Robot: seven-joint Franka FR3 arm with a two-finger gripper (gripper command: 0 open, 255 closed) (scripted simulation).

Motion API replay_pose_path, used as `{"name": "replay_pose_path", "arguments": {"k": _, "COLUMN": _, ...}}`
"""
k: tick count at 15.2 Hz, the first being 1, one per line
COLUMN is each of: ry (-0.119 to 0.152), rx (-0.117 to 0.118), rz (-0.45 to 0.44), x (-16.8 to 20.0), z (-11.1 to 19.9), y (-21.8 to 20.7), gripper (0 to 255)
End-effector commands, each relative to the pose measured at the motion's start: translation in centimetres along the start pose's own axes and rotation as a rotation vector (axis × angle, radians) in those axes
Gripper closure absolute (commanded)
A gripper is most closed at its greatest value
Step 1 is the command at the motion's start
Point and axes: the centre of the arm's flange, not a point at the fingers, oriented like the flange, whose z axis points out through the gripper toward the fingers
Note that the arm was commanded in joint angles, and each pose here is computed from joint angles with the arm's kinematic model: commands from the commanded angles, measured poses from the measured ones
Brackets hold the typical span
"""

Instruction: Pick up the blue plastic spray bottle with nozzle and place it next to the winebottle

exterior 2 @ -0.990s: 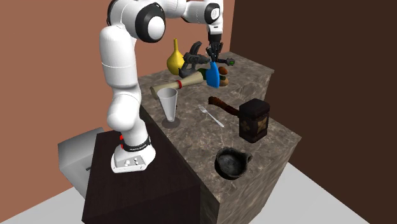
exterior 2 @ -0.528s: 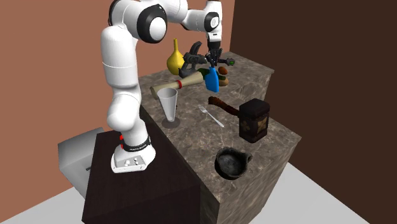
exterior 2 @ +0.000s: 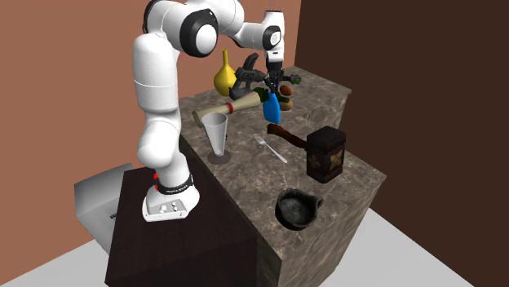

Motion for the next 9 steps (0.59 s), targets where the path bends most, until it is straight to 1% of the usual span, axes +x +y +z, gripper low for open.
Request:
{"name": "replay_pose_path", "arguments": {"k": 1, "ry": 0.000, "rx": 0.001, "rz": 0.000, "x": -0.01, "z": 0.12, "y": -0.02, "gripper": 255}}
{"name": "replay_pose_path", "arguments": {"k": 6, "ry": 0.000, "rx": 0.001, "rz": 0.000, "x": -0.01, "z": 0.12, "y": -0.02, "gripper": 255}}
{"name": "replay_pose_path", "arguments": {"k": 7, "ry": 0.000, "rx": 0.001, "rz": 0.000, "x": -0.01, "z": 0.12, "y": -0.02, "gripper": 0}}
{"name": "replay_pose_path", "arguments": {"k": 9, "ry": 0.000, "rx": 0.001, "rz": 0.000, "x": -0.01, "z": 0.12, "y": -0.02, "gripper": 0}}
